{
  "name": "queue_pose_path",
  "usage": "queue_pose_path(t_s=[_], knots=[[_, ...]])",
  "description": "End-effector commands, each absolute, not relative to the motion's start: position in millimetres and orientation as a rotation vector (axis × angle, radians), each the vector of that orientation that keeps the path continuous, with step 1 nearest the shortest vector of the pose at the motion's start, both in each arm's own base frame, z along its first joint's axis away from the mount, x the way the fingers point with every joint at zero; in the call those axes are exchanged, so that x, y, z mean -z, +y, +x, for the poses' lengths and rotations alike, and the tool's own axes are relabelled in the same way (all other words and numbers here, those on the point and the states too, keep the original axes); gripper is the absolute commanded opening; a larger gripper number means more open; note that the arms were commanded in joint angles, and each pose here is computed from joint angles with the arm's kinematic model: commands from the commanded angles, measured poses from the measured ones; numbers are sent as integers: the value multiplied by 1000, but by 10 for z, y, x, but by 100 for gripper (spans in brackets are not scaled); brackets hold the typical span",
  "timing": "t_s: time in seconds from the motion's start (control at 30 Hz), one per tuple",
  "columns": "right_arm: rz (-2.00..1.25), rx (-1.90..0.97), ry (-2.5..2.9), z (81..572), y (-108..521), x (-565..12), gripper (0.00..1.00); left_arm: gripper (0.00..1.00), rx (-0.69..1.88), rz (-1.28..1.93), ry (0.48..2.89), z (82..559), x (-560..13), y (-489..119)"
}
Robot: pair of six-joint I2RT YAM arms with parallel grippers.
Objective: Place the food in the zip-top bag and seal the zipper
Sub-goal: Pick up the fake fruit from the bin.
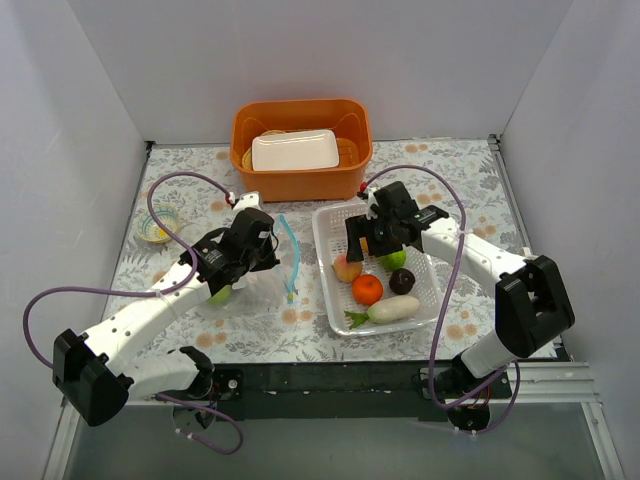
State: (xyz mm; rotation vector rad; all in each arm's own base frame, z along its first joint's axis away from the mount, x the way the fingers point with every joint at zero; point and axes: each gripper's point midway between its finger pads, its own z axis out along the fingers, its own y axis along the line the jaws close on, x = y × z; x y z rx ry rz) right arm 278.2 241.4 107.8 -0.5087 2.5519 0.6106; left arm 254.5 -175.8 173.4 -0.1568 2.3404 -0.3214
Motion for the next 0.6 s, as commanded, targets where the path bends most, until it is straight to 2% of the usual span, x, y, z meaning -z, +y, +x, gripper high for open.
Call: queue_pose_path(t_s=[0.0, 0.5, 0.57], knots=[[-479, -699, 2523, 2830, 2565, -1095, 89, 0, 377, -162, 2301, 2556, -1903, -1801], [-506, -704, 2579, 2794, 2743, -918, 87, 0, 371, -157, 2303, 2570, -1901, -1808], [-505, -690, 2593, 2797, 2736, -891, 84, 0, 370, -160, 2300, 2569, -1909, -1801]])
